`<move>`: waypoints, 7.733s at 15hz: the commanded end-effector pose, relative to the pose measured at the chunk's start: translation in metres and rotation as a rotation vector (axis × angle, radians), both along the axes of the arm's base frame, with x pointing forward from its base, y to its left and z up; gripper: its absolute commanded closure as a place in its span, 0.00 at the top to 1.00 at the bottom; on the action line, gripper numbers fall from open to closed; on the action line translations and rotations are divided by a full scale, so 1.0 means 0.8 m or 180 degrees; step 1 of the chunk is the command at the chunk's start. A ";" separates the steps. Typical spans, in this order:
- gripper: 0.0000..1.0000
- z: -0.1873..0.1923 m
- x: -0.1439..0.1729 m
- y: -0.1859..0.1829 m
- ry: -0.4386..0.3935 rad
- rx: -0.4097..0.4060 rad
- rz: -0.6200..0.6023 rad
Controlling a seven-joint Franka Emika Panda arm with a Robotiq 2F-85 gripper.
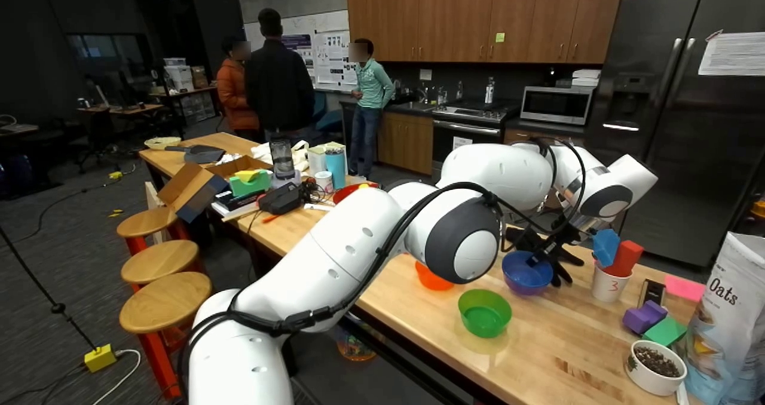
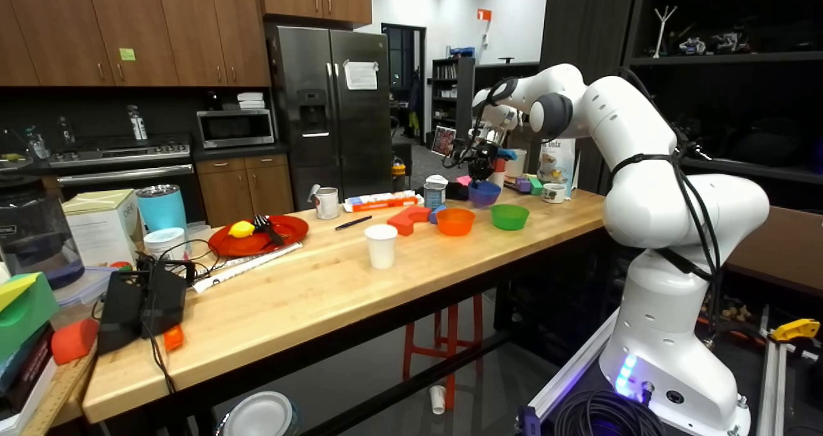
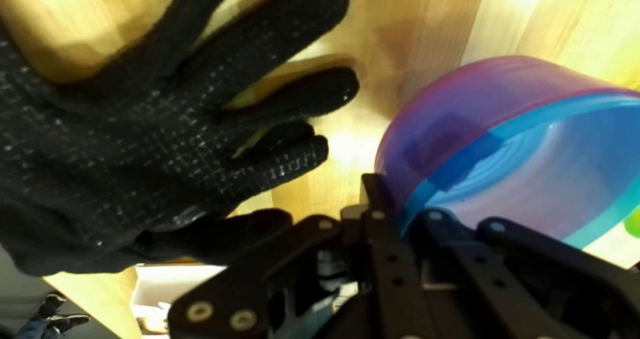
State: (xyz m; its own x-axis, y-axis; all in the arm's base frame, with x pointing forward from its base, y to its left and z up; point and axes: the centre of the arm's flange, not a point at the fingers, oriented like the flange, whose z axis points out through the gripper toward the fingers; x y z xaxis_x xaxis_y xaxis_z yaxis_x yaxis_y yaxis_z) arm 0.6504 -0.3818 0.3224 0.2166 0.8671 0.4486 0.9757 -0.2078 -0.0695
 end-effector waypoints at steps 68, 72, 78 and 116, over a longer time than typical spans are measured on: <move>0.02 0.057 -0.203 0.097 -0.0110 -0.0029 0.0065; 0.02 0.061 -0.211 0.100 -0.0077 -0.0018 0.0029; 0.02 0.043 -0.222 0.105 0.0156 0.0063 -0.0225; 0.84 0.033 -0.227 0.074 0.0558 -0.0207 -0.1316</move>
